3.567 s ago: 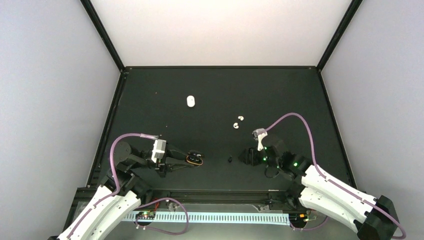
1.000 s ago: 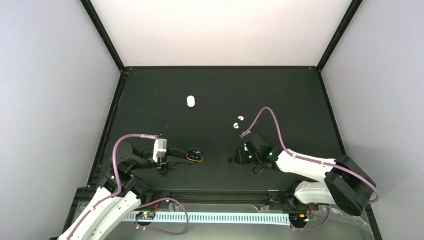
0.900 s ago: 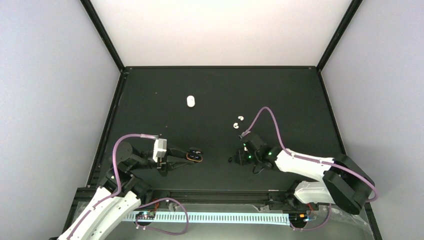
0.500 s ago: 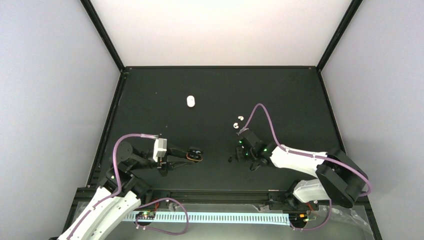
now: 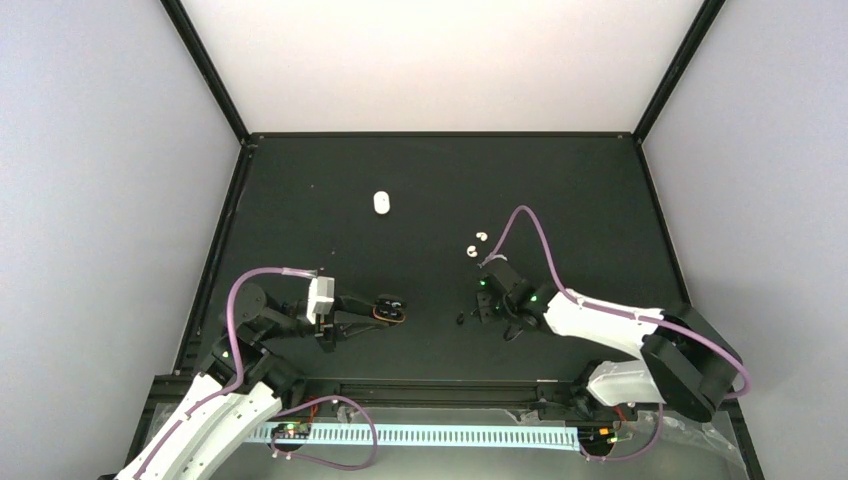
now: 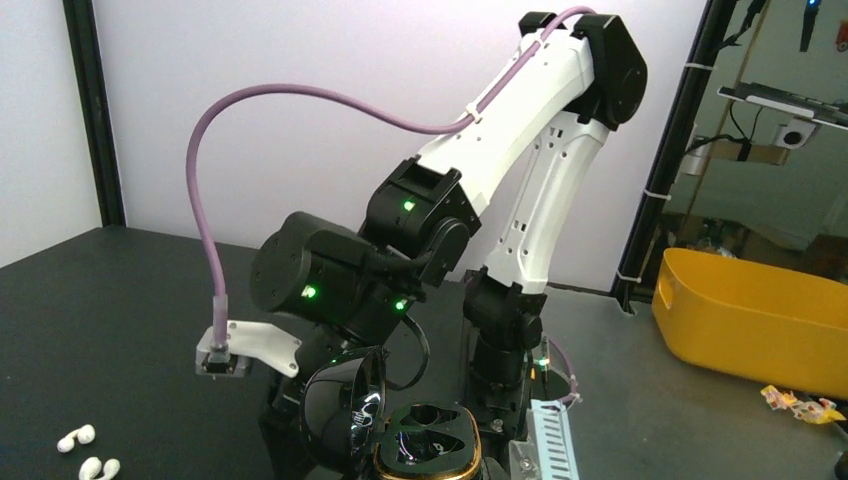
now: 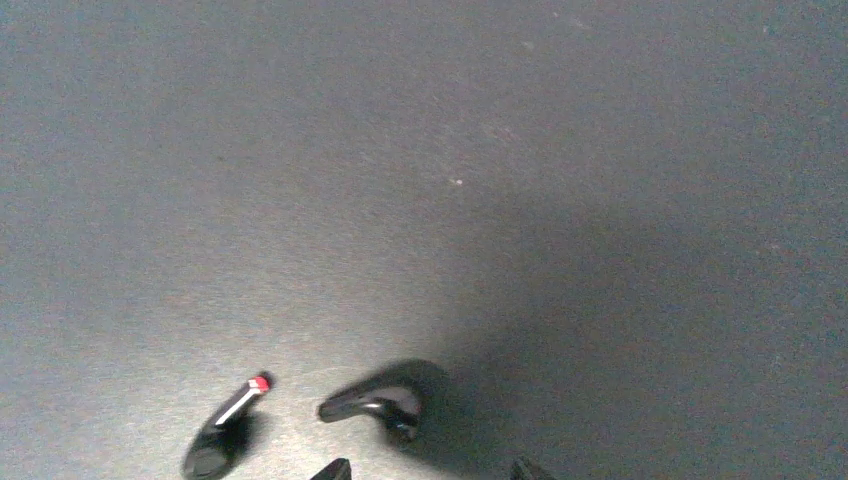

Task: Insert the wireless bluetooth earbuds into the charging case
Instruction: Adjust the earbud at the center of the board, then pick up the earbud from the center of the board.

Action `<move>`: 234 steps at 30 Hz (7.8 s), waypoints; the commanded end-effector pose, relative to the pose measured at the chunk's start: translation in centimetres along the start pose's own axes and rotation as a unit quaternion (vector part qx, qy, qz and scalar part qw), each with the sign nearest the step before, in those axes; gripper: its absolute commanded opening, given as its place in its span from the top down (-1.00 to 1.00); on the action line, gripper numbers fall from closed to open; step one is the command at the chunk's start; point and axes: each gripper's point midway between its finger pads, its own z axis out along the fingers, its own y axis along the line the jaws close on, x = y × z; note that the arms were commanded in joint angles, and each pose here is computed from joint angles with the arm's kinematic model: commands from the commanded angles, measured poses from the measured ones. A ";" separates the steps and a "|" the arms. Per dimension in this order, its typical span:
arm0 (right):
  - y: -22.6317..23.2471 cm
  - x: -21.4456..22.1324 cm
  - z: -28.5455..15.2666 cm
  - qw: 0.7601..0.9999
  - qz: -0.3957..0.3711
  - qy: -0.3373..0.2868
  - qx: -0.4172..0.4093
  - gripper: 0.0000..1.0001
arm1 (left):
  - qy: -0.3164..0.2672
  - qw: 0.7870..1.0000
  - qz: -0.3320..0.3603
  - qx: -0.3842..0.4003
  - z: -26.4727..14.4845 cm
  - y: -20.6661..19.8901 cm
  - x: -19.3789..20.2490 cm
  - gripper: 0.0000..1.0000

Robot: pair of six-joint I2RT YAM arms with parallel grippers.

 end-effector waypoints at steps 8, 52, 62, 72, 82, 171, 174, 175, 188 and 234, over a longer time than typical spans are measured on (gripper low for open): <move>1.9 1.2 -0.5 0.996 0.059 0.011 -0.070 0.25 | -0.006 1.000 0.014 -0.005 -0.2 -0.3 -0.8 0.97; 0.0 -3.5 0.5 0.997 0.004 0.007 0.081 0.10 | -0.012 1.000 0.021 -0.010 -0.4 -0.4 -1.0 0.97; 0.2 -6.8 -1.7 0.993 0.035 -0.039 0.104 -0.60 | -0.014 1.000 0.025 -0.013 -0.6 -0.4 -1.1 0.97; -0.3 -6.9 -1.2 0.989 0.131 -0.032 0.052 -1.00 | -0.016 0.999 0.026 -0.019 -0.7 -0.3 -1.2 0.97; 0.9 -6.4 -1.2 0.996 0.083 -0.007 0.016 -1.00 | -0.018 0.999 0.028 -0.021 -0.7 -0.3 -1.3 0.97; 1.2 1.2 3.4 0.987 0.028 0.089 0.128 0.29 | -0.032 0.998 0.045 -0.027 -1.4 -1.0 -1.8 0.97; 0.9 1.3 3.1 0.987 0.030 0.089 0.131 0.29 | -0.033 0.998 0.047 -0.026 -1.4 -1.0 -1.9 0.97; 0.8 1.3 3.0 0.987 0.030 0.088 0.131 0.29 | -0.033 0.998 0.047 -0.026 -1.4 -1.0 -1.9 0.97; 0.8 1.6 2.3 0.986 0.034 0.092 0.133 0.25 | -0.037 0.998 0.050 -0.024 -1.6 -1.3 -2.0 0.97; 1.0 1.4 2.8 0.989 0.031 0.077 0.120 0.57 | -0.033 0.998 0.044 -0.027 -1.4 -1.0 -1.8 0.97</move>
